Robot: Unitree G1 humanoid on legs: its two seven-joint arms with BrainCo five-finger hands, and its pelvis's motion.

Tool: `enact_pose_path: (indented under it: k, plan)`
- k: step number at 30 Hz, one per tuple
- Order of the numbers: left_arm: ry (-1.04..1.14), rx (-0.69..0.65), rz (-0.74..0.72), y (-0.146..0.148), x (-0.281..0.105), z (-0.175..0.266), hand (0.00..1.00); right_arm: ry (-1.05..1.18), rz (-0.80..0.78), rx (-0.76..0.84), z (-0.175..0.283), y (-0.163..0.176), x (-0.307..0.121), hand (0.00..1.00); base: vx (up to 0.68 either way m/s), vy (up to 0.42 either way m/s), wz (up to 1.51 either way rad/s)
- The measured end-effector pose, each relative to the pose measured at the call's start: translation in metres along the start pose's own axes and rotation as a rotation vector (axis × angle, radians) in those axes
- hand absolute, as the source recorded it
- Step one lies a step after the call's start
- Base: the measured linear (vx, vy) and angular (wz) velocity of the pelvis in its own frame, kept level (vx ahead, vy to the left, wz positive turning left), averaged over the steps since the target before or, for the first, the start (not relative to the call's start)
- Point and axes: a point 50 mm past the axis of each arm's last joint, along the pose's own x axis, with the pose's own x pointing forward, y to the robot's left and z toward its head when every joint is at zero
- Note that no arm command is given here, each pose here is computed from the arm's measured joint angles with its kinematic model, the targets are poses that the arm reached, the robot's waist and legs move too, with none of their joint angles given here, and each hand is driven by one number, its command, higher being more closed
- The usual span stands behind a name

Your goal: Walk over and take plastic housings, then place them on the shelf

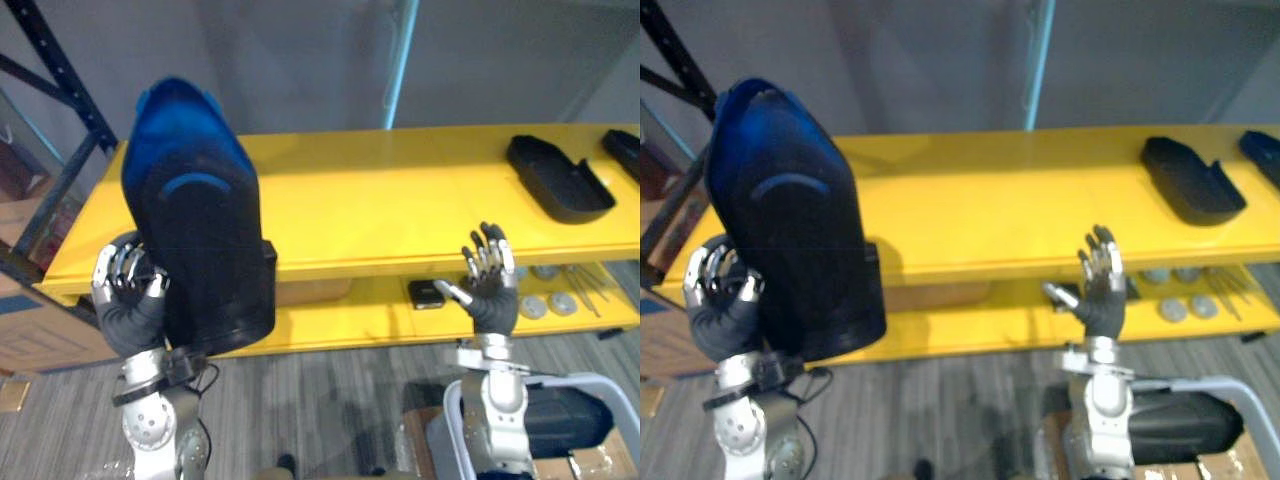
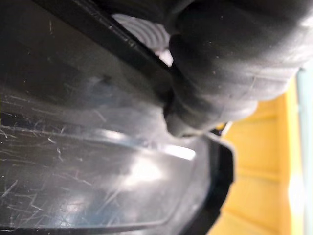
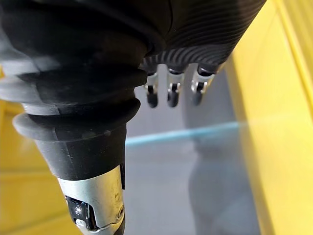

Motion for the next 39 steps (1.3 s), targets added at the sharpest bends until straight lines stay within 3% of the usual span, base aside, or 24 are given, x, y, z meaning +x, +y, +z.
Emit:
enact_pose_path:
  k: [9, 15, 22, 30, 34, 39]
  plan:
    - [0.005, -0.04, -0.022, -0.007, -0.001, -0.002, 1.0, 0.089, -0.038, -0.027, -0.012, -0.004, -0.021, 0.0, -0.07, -0.035, -0.4]
    - [0.05, -0.047, 0.082, -0.002, 0.001, -0.018, 1.0, 0.123, -0.031, -0.053, -0.019, -0.011, -0.028, 0.0, 0.04, -0.088, -0.17]
    - [0.0, -0.033, 0.098, 0.009, 0.004, -0.016, 1.0, 0.027, 0.018, -0.153, -0.003, -0.028, -0.022, 0.0, 0.12, -0.061, -0.25]
    - [-0.034, -0.058, 0.08, 0.012, 0.004, -0.011, 1.0, -0.015, 0.056, -0.158, -0.001, -0.018, -0.007, 0.0, 0.22, 0.185, -0.79]
    - [-0.042, -0.036, 0.109, 0.023, 0.015, -0.007, 1.0, 0.03, 0.057, -0.051, -0.013, 0.002, -0.015, 0.0, 0.15, 0.185, -0.66]
    - [-0.015, -0.066, 0.161, 0.021, 0.033, -0.011, 1.0, 0.074, 0.102, -0.027, -0.019, 0.016, -0.016, 0.0, 0.09, 0.066, -0.35]
